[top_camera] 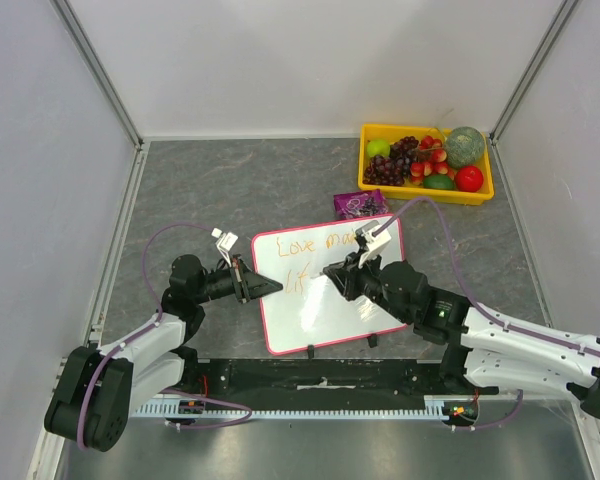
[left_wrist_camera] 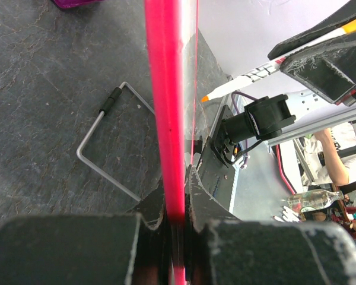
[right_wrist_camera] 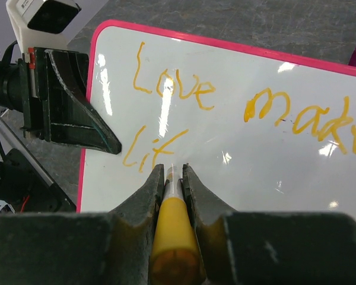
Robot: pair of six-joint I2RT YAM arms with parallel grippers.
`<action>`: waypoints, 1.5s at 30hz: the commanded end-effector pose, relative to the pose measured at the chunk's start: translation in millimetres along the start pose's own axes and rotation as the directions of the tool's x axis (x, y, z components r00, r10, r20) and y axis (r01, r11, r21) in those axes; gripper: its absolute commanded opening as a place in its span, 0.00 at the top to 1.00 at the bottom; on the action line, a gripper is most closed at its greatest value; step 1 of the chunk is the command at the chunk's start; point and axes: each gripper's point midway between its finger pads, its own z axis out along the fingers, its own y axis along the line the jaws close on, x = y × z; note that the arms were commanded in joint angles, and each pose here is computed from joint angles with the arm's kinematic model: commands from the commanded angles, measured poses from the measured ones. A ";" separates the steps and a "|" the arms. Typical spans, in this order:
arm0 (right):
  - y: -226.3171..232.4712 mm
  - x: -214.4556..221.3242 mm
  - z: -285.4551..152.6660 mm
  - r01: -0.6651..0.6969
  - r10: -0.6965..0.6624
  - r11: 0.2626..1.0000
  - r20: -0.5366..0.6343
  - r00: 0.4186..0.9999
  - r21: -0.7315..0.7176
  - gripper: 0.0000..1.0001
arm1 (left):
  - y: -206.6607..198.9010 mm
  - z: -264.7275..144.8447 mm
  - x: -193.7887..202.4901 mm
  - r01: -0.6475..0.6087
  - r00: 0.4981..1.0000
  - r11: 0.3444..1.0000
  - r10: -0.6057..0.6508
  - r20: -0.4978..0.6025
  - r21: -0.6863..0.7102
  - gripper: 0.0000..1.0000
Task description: Write a sentence on the whiteboard
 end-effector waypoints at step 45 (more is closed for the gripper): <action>-22.9 -6.7 2.8 0.007 -0.010 0.992 0.018 1.000 0.125 1.00 | 22.8 0.6 4.6 -0.127 0.992 0.989 0.127 -0.010 -0.073 0.98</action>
